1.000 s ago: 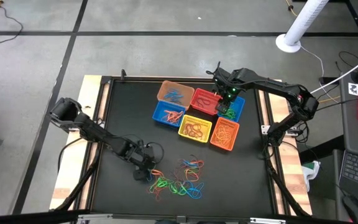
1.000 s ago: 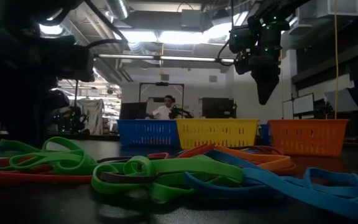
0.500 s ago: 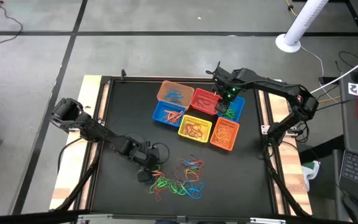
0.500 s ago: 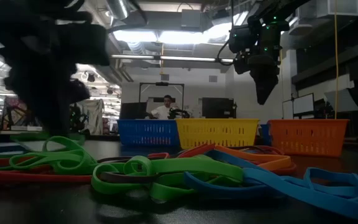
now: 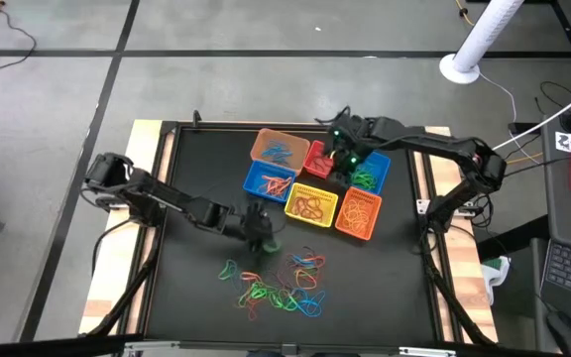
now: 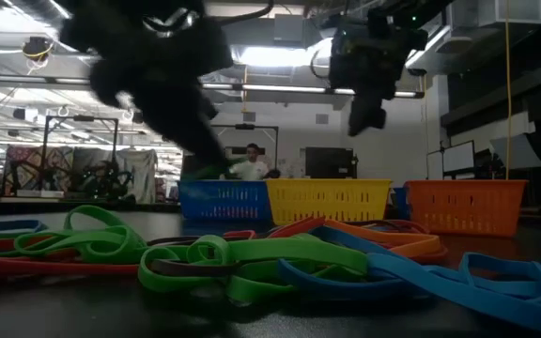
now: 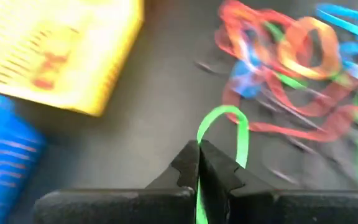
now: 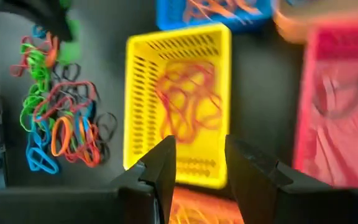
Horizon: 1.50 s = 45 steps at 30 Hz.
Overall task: Sort rubber bands into baskets
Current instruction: Put the green rubber band into the right blue basket
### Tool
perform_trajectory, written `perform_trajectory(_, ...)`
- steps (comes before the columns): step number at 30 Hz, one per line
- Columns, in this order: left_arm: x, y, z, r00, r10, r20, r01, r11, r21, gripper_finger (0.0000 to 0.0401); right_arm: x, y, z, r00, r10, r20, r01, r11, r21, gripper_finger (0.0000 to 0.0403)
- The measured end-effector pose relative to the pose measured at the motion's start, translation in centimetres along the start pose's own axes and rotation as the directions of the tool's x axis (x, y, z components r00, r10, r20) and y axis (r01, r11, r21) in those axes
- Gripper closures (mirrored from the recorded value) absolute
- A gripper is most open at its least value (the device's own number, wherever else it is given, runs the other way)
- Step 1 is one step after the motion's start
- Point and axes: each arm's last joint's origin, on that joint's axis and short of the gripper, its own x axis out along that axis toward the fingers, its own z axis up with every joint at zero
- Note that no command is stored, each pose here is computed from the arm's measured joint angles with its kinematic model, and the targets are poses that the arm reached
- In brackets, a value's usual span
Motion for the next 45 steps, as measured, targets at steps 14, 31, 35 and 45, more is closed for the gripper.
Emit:
perform_trajectory(14, 0.0, 6.6, 3.7, 0.924, 0.201, 0.325, -0.203, 0.979, -0.027, 0.0399, 3.2, 7.6, 1.3, 0.993, -0.002, 0.115, 0.035, 0.958, -0.283, 0.0265)
perform_trajectory(31, -0.3, 6.8, 4.5, 0.888, 0.209, 0.409, -0.221, 0.975, -0.018, 0.0400, 4.2, 11.0, 1.0, 0.963, -0.159, 0.218, 0.167, 0.986, -0.019, 0.0265)
perform_trajectory(35, -0.3, 6.3, 4.5, 0.889, 0.194, 0.414, -0.219, 0.976, 0.012, 0.0399, 4.2, 10.9, 1.0, 0.961, -0.169, 0.218, 0.175, 0.985, -0.008, 0.0265)
perform_trajectory(45, -0.6, 5.4, 5.0, 0.867, 0.172, 0.468, -0.233, 0.969, 0.077, 0.0400, 4.3, 11.0, 0.9, 0.973, -0.124, 0.193, 0.129, 0.992, -0.015, 0.0269)
